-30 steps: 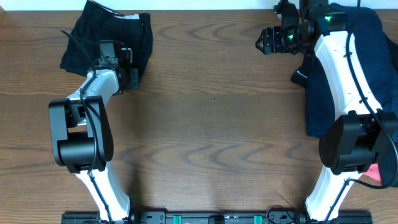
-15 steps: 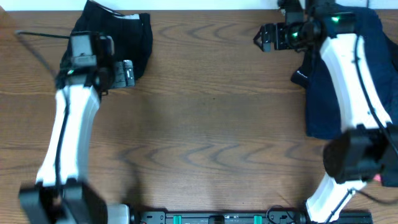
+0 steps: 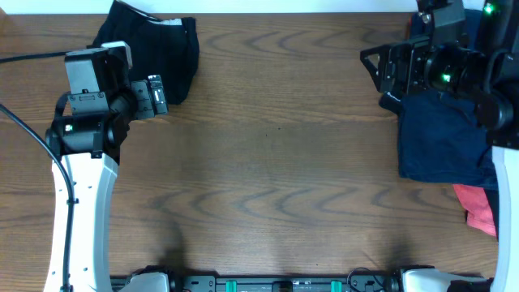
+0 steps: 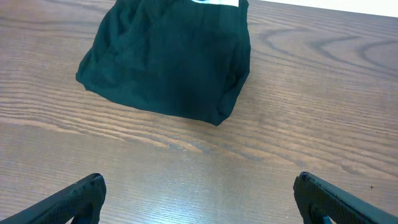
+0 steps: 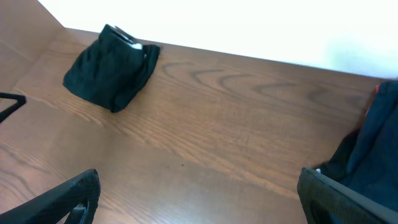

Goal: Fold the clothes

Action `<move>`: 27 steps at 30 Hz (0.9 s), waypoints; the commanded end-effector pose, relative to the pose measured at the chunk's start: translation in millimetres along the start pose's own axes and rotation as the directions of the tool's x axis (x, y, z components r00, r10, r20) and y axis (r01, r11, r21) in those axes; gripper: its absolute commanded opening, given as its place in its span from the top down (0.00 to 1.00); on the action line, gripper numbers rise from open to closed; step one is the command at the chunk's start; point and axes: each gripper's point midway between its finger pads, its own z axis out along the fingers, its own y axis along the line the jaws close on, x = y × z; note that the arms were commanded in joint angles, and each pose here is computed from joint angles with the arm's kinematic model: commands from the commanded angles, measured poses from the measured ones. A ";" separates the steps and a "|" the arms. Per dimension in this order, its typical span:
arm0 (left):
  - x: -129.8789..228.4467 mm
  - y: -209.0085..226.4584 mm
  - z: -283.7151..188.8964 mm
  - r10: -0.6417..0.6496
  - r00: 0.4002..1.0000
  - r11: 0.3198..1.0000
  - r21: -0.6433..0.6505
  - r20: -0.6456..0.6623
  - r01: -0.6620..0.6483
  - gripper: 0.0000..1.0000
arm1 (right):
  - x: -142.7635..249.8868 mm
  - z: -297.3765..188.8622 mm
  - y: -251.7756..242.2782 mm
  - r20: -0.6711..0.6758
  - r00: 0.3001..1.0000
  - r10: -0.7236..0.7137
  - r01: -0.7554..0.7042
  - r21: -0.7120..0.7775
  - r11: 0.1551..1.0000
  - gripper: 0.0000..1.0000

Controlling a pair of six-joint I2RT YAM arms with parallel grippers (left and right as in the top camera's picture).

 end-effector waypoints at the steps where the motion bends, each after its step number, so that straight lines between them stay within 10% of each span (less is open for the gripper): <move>1: -0.1 -0.5 0.3 -0.009 1.000 1.000 0.005 -0.003 0.009 0.02 | 0.0 -4.7 5.9 0.007 1.000 -0.013 0.013 -0.011 1.000 0.01; 14: -0.1 -0.5 0.3 -0.009 1.000 1.000 0.005 -0.003 0.009 0.02 | 2.9 5.1 -19.2 -0.008 1.000 -0.011 0.011 0.119 0.993 0.01; 27: -0.1 -0.5 0.3 -0.009 1.000 1.000 0.005 -0.003 0.009 0.02 | 47.3 2.6 -34.6 0.365 0.917 -0.160 0.078 0.231 0.970 0.01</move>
